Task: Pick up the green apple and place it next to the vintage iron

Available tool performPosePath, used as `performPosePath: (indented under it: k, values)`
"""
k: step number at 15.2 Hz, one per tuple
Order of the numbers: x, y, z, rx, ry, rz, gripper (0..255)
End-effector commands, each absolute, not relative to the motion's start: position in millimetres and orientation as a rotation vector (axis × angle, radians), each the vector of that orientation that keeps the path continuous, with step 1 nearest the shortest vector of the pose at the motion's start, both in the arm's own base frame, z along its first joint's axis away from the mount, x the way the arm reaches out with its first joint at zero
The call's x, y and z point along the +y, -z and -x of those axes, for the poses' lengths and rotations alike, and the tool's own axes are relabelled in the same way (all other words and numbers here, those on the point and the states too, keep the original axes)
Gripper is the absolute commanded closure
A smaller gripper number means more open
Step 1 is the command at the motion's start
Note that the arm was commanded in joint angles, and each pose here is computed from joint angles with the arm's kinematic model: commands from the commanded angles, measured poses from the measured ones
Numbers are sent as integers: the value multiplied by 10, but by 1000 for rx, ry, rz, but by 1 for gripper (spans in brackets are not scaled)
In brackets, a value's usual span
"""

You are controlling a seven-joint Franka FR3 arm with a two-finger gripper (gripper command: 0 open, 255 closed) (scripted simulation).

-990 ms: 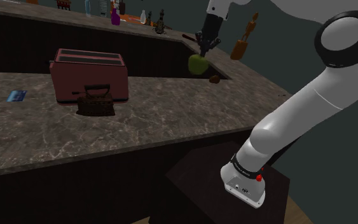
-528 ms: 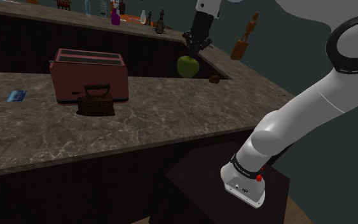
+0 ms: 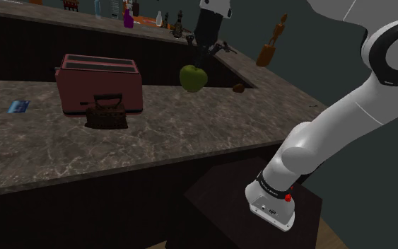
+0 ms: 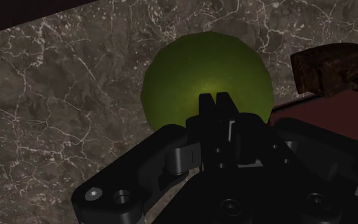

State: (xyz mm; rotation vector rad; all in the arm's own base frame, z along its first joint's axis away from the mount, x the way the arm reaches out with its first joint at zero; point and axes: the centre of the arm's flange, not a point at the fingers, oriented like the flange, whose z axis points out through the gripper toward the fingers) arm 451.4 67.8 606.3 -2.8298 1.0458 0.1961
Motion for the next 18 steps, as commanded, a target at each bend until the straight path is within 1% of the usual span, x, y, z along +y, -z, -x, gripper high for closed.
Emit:
performPosePath:
  k: [1, 13, 18]
  values:
    - [949, -6070, -4503, 1048, -196, 2829, 255]
    - [2559, -6072, -4494, 1048, -196, 2829, 255]
    - [2559, -5808, -4494, 1048, -196, 2829, 255]
